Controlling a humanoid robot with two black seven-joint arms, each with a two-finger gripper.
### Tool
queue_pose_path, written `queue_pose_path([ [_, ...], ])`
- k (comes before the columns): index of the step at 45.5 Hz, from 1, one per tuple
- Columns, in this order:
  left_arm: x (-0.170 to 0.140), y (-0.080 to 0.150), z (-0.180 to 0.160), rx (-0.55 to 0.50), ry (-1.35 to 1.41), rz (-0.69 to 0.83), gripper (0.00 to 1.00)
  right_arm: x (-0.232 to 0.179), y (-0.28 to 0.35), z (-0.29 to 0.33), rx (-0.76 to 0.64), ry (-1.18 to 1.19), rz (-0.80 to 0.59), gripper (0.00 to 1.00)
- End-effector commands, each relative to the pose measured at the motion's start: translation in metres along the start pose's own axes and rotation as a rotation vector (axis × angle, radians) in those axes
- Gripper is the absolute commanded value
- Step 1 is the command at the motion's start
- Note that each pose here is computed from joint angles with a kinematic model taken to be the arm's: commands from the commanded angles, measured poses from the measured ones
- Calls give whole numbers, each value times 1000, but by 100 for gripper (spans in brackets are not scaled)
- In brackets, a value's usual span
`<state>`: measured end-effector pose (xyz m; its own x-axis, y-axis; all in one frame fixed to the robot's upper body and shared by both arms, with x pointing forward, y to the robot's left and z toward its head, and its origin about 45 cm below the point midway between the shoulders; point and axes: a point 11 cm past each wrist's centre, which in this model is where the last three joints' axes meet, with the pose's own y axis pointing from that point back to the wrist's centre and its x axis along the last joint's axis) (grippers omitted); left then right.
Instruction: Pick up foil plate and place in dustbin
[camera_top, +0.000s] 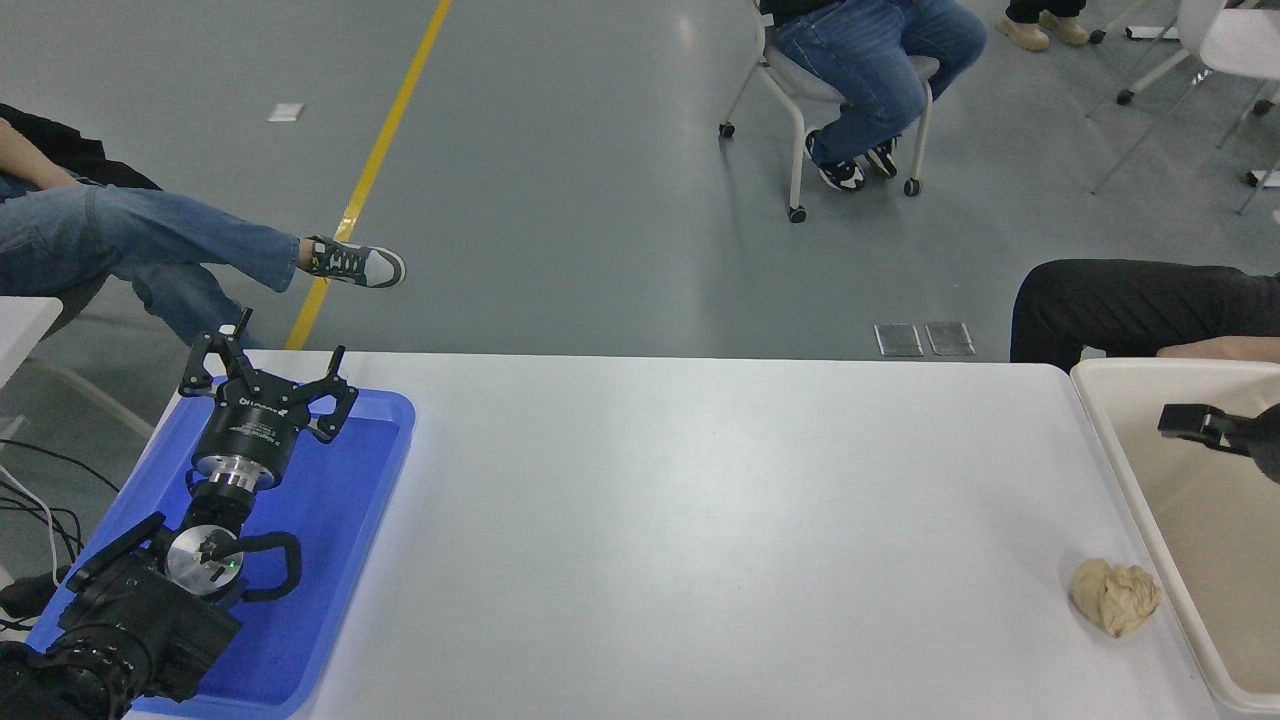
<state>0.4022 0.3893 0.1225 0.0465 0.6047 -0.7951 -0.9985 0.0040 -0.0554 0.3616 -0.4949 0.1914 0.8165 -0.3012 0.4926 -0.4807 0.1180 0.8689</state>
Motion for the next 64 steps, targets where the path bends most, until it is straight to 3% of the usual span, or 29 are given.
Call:
queue_pose_path([
  [1,-1,0,0,0,1,-1,100,4,29,-52,108,56,-121,100],
  [15,0,0,0,0,-1,0,100,3,93,-115,164,218,-314,100],
  [35,3,2,3,-4,-5,7,100,2,154,-204,160,359,-400,100],
  [64,4,3,3,-4,-5,8,100,-6,169,-274,61,465,-353,100],
])
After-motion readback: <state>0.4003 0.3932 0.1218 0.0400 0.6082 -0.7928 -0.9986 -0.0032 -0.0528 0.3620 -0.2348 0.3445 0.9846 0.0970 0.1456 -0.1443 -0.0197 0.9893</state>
